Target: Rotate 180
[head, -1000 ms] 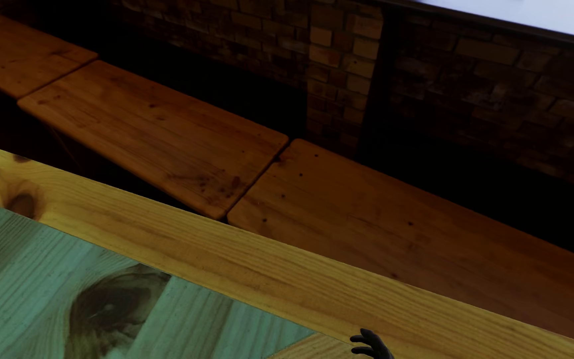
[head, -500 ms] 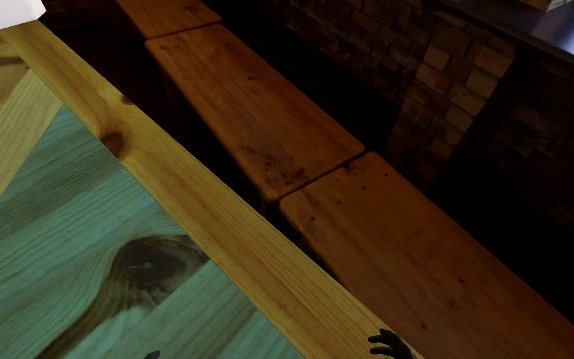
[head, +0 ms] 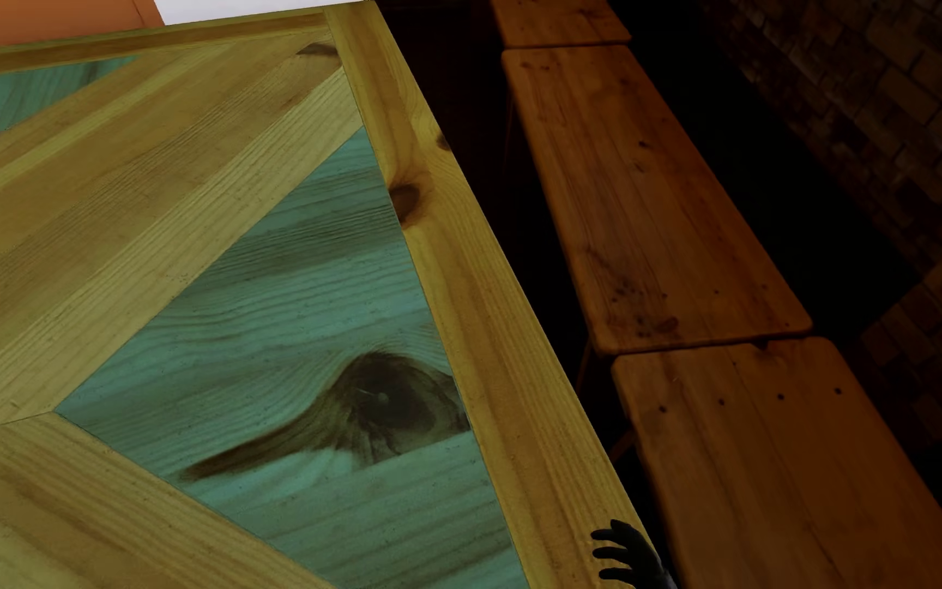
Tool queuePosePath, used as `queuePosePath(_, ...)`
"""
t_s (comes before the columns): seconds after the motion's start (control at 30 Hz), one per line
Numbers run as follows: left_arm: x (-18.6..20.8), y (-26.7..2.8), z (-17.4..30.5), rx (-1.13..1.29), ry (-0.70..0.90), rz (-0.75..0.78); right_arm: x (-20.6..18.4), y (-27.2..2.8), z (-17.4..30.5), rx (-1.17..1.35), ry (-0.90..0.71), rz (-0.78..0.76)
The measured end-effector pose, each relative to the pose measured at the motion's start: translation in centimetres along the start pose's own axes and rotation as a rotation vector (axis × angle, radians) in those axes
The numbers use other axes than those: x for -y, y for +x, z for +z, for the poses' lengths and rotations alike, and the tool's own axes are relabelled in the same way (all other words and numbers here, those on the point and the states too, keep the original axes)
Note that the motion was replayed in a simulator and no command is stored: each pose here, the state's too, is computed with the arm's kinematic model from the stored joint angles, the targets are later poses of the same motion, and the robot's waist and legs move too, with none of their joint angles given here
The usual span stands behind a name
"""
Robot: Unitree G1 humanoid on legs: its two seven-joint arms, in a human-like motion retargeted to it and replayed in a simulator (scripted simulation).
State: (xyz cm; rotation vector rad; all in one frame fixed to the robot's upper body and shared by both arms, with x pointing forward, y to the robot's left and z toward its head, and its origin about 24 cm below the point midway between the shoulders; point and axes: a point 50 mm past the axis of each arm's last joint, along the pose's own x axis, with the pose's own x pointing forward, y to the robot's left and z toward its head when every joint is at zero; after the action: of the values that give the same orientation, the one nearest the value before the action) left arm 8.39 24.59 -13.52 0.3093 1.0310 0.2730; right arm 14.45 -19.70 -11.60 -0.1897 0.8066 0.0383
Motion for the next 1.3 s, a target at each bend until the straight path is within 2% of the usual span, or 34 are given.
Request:
queuePosePath(0.07, 1.8, -0.2, 1.1, 0.025, 0.016, -0.034, 2.5, -1.1, -2.4, -0.066, 0.032, -0.035)
queuePosePath(0.13, 4.7, -0.6, 2.2, 0.017, -0.010, -0.114, 2.1, -1.1, -2.6, -0.090, -0.004, -0.014)
queuePosePath(0.17, 4.5, -0.4, 2.9, 0.022, -0.015, -0.139, 0.9, -1.3, -3.0, -0.094, 0.010, -0.002)
queuePosePath(0.23, 2.8, 0.0, 1.8, 0.008, -0.051, -0.133, -1.1, 0.1, 0.1, -0.005, 0.007, 0.020)
queuePosePath(0.33, 0.9, -0.2, -0.4, -0.026, -0.027, -0.078, -1.2, 0.8, 2.5, 0.096, -0.012, 0.003)
queuePosePath(0.4, 1.5, -0.4, -0.2, -0.037, 0.002, -0.048, 0.8, -0.2, -0.3, 0.035, -0.012, -0.028)
queuePosePath(0.47, 3.0, -0.5, 1.0, -0.007, -0.006, -0.048, 0.9, -1.0, -1.8, -0.014, -0.010, -0.014)
queuePosePath(0.5, 3.5, -0.6, 1.3, -0.007, -0.059, -0.050, 0.1, -0.6, -1.2, -0.006, -0.030, 0.008)
queuePosePath(0.57, 2.0, -0.1, 1.1, -0.017, -0.108, -0.032, -0.7, 0.7, 1.8, 0.064, -0.039, 0.004)
queuePosePath(0.6, 0.6, 0.1, 0.6, -0.017, -0.078, -0.022, -1.3, 0.7, 2.2, 0.076, -0.023, 0.007)
queuePosePath(0.67, -0.5, -0.1, -0.8, -0.022, -0.036, -0.004, -0.4, 0.1, 0.1, 0.000, -0.005, 0.007)
queuePosePath(0.73, 2.3, -0.1, 1.9, 0.039, 0.018, -0.065, 1.6, -1.0, -2.0, -0.066, -0.012, -0.006)
queuePosePath(0.8, 4.2, -0.3, 2.6, 0.048, 0.031, -0.114, 1.7, -1.7, -4.4, -0.167, -0.048, 0.023)
queuePosePath(0.9, 2.5, -0.2, 1.6, 0.016, -0.029, -0.129, 1.2, -0.2, -1.0, -0.047, -0.059, 0.001)
queuePosePath(0.97, 1.3, -0.2, -0.6, -0.045, -0.011, -0.116, -1.6, 1.0, 2.7, 0.094, -0.026, 0.030)
queuePosePath(1.03, 0.8, 0.0, 0.4, 0.005, 0.002, -0.064, -0.8, 0.1, 0.8, 0.071, -0.036, 0.039)
queuePosePath(1.07, 1.9, -0.1, 1.4, 0.049, 0.026, -0.069, 1.1, -0.6, -0.5, 0.041, -0.030, 0.006)
queuePosePath(1.17, 4.4, -0.5, 2.7, 0.050, 0.004, -0.097, 2.5, -1.4, -2.9, -0.059, -0.064, 0.004)
queuePosePath(1.3, 1.5, -0.1, 1.2, 0.024, -0.013, -0.104, -0.7, 0.8, 1.7, 0.046, -0.016, 0.010)
